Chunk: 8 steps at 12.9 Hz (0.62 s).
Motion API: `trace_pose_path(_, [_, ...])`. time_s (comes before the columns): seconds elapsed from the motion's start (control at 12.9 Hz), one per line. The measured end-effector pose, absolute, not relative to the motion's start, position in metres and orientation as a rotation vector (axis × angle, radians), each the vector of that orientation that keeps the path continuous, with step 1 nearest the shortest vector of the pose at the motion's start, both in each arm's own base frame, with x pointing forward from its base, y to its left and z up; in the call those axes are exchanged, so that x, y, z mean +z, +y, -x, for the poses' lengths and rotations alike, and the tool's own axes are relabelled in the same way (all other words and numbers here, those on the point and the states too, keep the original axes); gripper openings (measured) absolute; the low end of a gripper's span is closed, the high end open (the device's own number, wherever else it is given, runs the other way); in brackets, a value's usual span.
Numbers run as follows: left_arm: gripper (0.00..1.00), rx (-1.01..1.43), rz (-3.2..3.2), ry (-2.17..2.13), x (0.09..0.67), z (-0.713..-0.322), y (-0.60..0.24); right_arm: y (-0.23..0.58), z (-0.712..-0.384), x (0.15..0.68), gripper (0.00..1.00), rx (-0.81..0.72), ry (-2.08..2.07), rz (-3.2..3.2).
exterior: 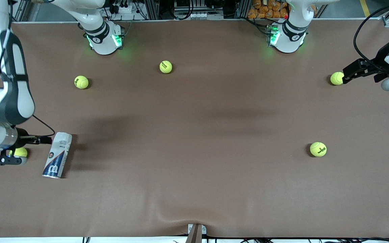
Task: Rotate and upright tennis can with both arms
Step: 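Reach the right gripper to the lying tennis can and grasp it, then lift the can with the right gripper and carry it toward the table center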
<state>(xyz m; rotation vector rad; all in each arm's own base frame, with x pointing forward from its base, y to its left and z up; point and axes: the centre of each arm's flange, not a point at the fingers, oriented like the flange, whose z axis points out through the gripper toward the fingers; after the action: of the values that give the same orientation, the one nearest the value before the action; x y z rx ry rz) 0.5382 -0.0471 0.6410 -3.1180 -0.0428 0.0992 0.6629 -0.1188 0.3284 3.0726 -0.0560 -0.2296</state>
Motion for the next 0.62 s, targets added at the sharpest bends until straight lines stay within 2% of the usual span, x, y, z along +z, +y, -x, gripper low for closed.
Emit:
trace_pose_path(0.39, [1.0,0.105,3.117,-0.045,0.64,-0.538,-0.046,-0.128,-0.668,0.255,1.0,-0.252,-0.061,-3.071])
trace_pose_path(0.62, [1.0,0.121,3.116,-0.044,0.636,-0.54,-0.047,-0.129,-0.672,0.234,1.0,-0.217,-0.067,-3.078])
